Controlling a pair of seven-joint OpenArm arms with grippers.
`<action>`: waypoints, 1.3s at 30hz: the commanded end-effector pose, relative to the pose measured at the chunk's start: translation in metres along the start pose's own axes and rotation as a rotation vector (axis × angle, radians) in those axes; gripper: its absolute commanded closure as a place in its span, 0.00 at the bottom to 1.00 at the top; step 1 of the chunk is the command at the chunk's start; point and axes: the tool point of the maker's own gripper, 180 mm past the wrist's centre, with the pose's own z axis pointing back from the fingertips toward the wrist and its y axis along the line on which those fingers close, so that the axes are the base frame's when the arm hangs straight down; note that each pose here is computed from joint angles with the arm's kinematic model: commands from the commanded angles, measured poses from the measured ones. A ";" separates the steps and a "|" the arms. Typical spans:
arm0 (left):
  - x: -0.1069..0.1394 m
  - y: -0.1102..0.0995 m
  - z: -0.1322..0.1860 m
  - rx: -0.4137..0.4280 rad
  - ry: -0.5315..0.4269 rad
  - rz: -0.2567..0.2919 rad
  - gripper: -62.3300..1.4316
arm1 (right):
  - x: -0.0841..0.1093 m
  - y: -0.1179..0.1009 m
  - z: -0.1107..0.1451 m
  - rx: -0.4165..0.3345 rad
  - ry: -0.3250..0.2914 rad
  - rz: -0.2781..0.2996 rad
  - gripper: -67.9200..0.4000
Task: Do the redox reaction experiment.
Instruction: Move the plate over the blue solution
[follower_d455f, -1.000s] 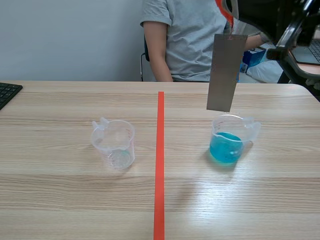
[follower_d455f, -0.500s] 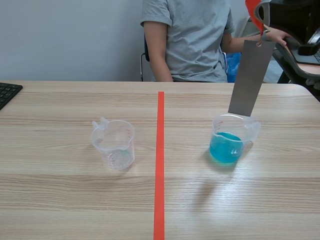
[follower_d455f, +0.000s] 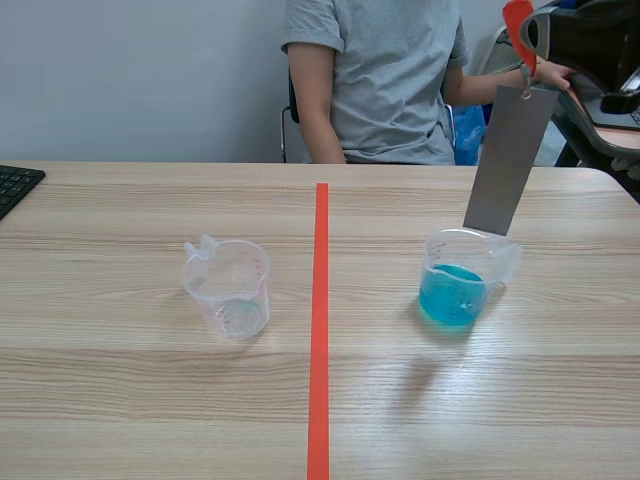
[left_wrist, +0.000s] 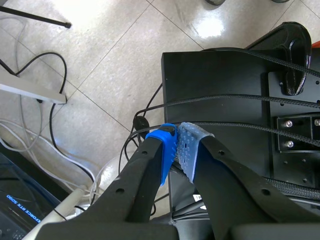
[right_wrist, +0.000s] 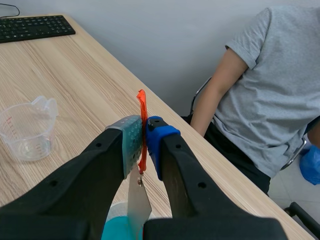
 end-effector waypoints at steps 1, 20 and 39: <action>0.005 -0.001 0.002 -0.004 -0.022 -0.003 0.89 | 0.016 -0.008 0.004 -0.011 -0.041 0.029 0.97; 0.101 0.018 0.052 -0.170 -0.234 -0.289 0.89 | 0.016 -0.008 0.004 -0.012 -0.043 0.029 0.97; 0.303 -0.088 0.023 -0.636 -0.649 -0.638 0.90 | 0.015 -0.008 0.004 -0.012 -0.039 0.031 0.97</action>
